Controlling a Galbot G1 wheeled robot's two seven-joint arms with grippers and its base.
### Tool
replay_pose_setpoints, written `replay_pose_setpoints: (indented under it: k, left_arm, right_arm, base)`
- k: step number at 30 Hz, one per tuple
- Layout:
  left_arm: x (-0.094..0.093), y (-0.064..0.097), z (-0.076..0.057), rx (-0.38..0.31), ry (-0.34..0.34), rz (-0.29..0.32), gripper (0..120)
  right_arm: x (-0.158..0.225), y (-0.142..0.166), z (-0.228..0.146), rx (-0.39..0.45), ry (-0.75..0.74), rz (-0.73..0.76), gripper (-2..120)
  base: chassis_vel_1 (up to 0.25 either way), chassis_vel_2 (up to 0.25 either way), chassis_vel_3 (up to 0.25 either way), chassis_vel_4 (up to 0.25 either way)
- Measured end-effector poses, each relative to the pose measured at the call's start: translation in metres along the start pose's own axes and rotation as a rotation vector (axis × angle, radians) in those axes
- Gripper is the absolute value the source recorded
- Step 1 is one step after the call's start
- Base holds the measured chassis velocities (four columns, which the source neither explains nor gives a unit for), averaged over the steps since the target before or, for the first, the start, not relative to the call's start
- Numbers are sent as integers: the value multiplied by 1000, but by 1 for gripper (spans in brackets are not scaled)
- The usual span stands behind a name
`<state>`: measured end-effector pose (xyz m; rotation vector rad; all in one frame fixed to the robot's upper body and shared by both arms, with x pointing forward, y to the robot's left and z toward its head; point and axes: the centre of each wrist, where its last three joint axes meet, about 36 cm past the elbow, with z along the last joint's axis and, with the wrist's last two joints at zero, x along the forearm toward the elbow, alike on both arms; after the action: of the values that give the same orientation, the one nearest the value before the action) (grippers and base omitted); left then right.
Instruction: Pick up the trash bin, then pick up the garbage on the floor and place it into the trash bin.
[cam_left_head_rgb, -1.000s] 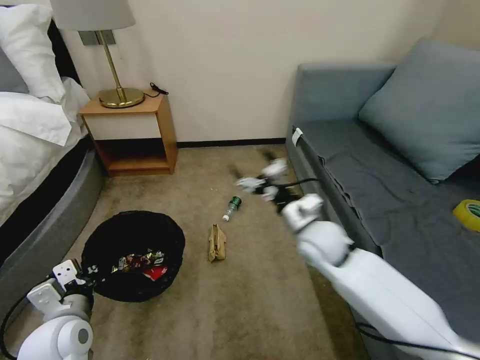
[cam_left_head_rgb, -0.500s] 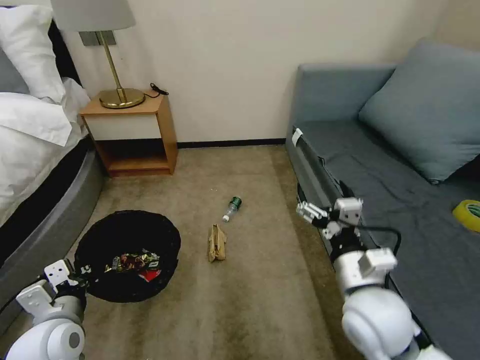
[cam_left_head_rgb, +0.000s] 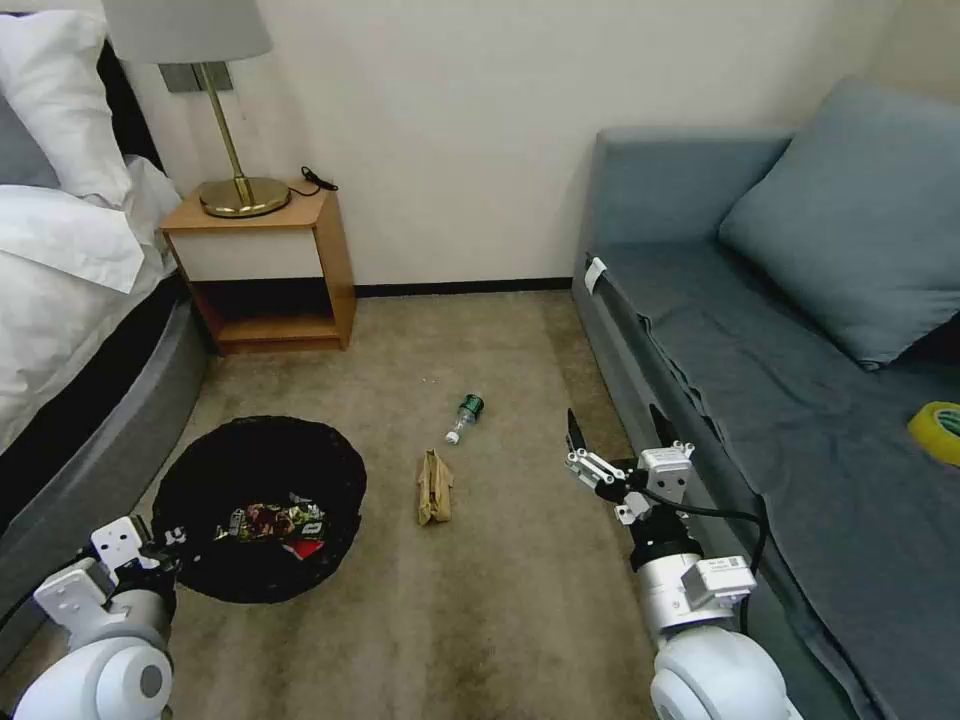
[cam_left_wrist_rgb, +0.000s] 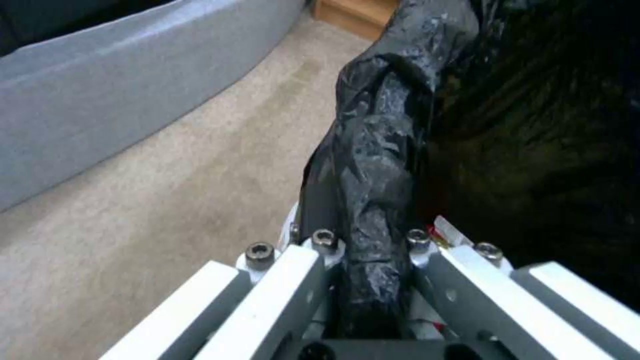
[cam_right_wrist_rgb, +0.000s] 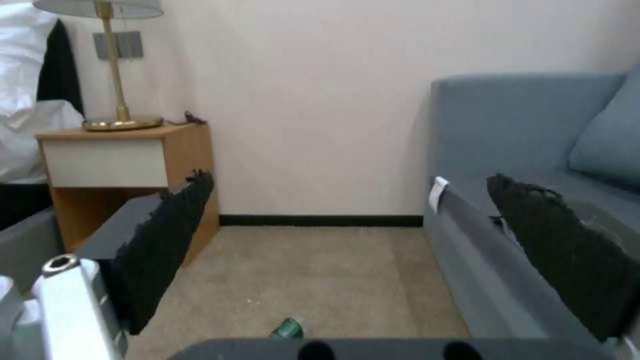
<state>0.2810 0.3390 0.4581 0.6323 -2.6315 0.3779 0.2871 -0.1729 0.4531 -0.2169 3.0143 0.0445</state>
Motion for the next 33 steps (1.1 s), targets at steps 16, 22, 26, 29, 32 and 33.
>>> replay_pose_setpoints:
  k: [16,22,26,29,32,33]
  left_arm:
    - [-5,1,-2,13,-8,-9,2]
    - [-5,2,-3,17,-11,-10,2]
    - [-5,3,-5,16,-17,-10,2]
    - [-4,3,-6,17,-23,-11,2]
    - [-3,3,-8,21,-29,-11,2]
    - [-3,3,-8,22,-31,-11,2]
  right_arm:
    - [-14,2,15,10,38,-82,100]
    - [-27,-3,26,30,80,-146,100]
    - [-46,-7,35,31,145,-187,100]
    - [-74,-1,47,41,235,-200,100]
    - [-103,22,63,45,396,-217,100]
    - [-111,27,65,42,439,-223,100]
  base:
    - [-205,203,211,-205]
    - [-92,89,76,-86]
    - [0,0,0,0]
    - [0,0,0,0]
    - [0,0,0,0]
    - [0,0,0,0]
